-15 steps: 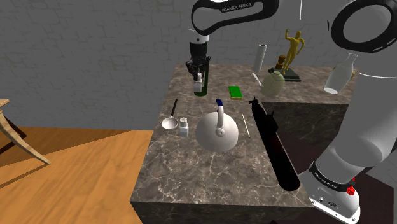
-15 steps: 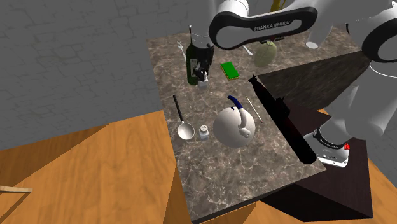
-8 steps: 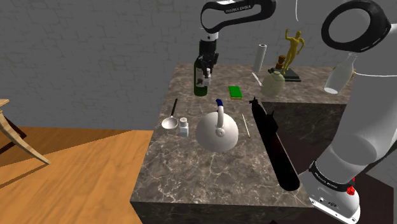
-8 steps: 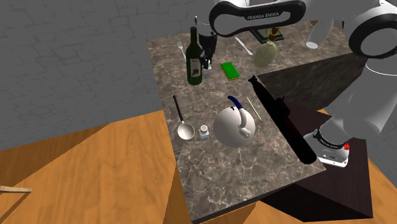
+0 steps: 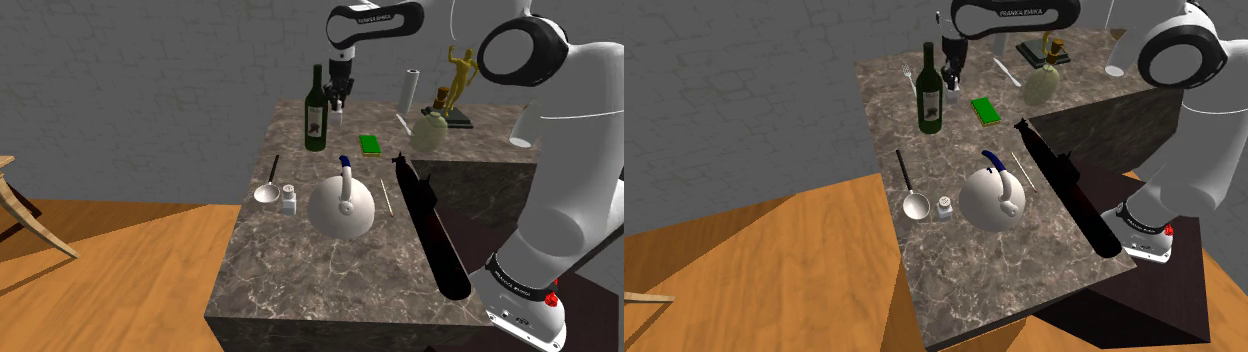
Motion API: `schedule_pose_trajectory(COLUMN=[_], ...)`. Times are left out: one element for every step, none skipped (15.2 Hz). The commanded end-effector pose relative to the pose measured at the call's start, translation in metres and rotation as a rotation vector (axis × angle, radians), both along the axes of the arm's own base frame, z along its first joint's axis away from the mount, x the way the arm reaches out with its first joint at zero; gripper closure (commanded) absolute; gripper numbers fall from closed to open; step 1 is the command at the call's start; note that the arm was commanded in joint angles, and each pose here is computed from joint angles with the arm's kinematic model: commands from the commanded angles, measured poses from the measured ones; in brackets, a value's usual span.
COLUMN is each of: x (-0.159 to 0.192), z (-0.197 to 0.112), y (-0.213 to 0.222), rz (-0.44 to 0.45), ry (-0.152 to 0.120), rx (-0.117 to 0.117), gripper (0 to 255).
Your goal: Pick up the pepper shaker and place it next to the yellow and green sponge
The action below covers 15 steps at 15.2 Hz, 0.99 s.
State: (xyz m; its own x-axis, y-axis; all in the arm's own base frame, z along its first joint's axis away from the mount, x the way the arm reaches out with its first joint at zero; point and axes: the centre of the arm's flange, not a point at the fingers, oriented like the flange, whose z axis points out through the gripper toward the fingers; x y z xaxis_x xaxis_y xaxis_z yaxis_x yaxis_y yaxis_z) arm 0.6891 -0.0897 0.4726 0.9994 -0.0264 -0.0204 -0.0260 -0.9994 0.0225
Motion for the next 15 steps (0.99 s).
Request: schedule_pose_trajectory(x=[0.008,0.012,0.016,0.02,0.023,0.027,0.031,0.034,0.04,0.04,0.04,0.04,0.04,0.04,0.04], z=[-0.002,-0.004,-0.005,-0.007,-0.008,-0.01,-0.011,-0.013,-0.015,-0.02,-0.025,-0.031,-0.036,-0.041,-0.046], y=[-0.024,-0.037,-0.049,-0.062,-0.075,-0.087,-0.1,-0.112,-0.132,-0.132,-0.132,-0.132,-0.132,-0.132,-0.132], rz=[0.001,0.001,0.001,0.001,0.001,0.001,0.001,0.001,0.001,0.001,0.001,0.001,0.001,0.001,0.001], ry=[-0.001,-0.001,-0.001,-0.001,-0.001,-0.001,-0.001,-0.001,-0.001,-0.001,-0.001,-0.001,-0.001,-0.001,-0.001], rx=[0.0,0.0,0.0,0.0,0.0,0.0,0.0,0.0,0.0,0.0,0.0,0.0,0.0,0.0,0.0], gripper=[255,255,255,255,255,255,255,255,255,255,255,255,255,255,255])
